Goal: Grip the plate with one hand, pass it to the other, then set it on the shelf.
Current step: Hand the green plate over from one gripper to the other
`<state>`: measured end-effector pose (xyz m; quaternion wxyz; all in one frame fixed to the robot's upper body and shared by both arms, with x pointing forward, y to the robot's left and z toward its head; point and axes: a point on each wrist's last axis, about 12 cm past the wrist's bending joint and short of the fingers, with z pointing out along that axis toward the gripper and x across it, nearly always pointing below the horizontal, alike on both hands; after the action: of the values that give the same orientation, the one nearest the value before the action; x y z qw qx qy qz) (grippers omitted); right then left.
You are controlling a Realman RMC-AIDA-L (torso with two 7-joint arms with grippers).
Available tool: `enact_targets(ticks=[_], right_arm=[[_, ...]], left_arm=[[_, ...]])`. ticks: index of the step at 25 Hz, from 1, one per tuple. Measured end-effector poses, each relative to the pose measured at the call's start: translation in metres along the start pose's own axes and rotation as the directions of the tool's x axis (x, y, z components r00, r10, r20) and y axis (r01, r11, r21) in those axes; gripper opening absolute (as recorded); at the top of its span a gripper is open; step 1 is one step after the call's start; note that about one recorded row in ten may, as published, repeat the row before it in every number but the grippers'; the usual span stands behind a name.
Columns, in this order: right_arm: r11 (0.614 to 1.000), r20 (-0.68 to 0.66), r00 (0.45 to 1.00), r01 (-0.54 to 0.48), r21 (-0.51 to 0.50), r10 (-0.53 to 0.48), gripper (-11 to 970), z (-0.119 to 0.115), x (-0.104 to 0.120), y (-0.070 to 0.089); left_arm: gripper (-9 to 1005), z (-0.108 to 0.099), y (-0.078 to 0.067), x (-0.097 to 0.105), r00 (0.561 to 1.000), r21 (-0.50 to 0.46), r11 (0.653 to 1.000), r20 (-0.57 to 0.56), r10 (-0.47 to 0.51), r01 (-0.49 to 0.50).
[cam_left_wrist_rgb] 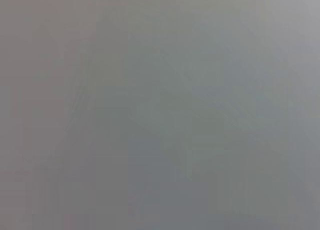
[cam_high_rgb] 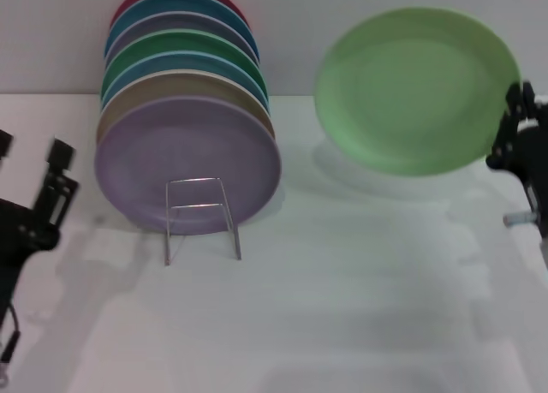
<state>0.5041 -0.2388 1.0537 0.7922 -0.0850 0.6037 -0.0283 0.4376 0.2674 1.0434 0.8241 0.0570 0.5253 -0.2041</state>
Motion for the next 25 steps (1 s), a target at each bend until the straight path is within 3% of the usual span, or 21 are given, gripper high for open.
enact_targets(ticks=[1,3,6,11,25], right_arm=[[1.000,0.020,1.000,-0.004,-0.012,0.004,40,-0.017,-0.001,0.004],[1.000,0.033,0.999,-0.006,-0.015,0.007,42,-0.024,-0.002,0.005],[0.999,0.066,0.998,-0.007,-0.038,0.009,44,-0.054,-0.006,0.013],[0.998,0.059,0.998,0.000,-0.061,0.003,49,-0.077,-0.008,0.026],[0.994,0.028,0.995,0.094,-0.063,-0.093,60,-0.091,-0.019,0.060]], left_arm=[[743,-0.002,-0.006,0.002,1.000,0.034,0.999,-0.019,-0.008,0.008],[743,-0.003,-0.009,0.003,0.999,0.053,0.999,-0.030,-0.011,0.013],[744,-0.003,-0.019,0.009,0.997,0.124,0.992,-0.072,-0.016,0.024],[744,-0.001,-0.034,0.018,0.992,0.168,0.986,-0.124,-0.003,0.024],[744,0.004,-0.049,0.036,0.969,0.163,0.987,-0.244,0.027,0.014]])
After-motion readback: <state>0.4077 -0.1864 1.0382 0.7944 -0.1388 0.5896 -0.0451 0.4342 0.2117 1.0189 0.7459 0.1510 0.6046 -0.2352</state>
